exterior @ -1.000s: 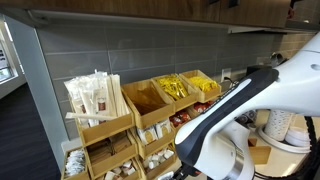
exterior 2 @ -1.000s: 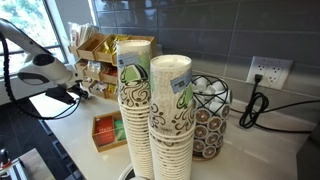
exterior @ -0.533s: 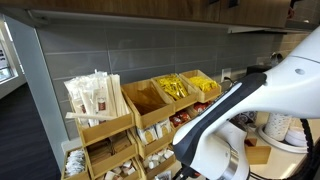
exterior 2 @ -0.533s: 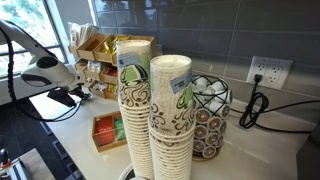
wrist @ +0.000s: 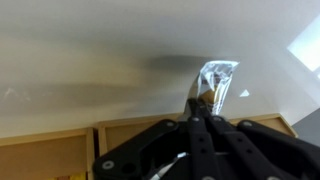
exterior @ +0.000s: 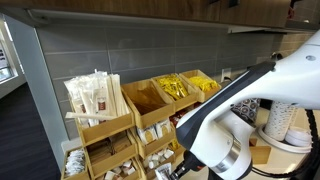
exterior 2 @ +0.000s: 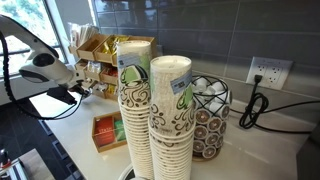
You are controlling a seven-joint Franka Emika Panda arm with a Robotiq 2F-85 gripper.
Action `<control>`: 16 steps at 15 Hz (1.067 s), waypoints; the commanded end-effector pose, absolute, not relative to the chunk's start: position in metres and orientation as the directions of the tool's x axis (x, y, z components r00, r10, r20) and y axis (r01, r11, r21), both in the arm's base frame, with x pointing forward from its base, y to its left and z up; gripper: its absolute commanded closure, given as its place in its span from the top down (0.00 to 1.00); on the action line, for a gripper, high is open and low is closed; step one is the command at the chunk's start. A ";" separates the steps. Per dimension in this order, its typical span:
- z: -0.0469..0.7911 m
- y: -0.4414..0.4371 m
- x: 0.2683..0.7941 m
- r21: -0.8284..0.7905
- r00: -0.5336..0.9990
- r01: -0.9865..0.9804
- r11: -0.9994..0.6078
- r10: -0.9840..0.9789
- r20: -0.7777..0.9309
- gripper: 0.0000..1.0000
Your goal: Put the white sachet on the shelf with similar sachets
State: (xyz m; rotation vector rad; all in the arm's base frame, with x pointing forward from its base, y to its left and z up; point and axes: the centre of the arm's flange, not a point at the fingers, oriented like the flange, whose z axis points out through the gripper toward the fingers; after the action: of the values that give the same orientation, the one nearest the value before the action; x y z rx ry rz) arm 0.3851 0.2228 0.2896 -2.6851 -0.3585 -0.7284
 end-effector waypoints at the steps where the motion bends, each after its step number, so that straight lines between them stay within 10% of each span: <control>1: 0.289 0.201 0.359 -0.246 0.778 0.411 -0.877 0.197 0.597 0.00; 16: 0.341 0.195 0.345 -0.089 0.463 0.631 -0.771 0.283 0.840 0.00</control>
State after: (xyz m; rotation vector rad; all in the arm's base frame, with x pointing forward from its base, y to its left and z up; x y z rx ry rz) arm 0.3507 0.1934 0.3560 -2.3987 -0.7639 -1.1269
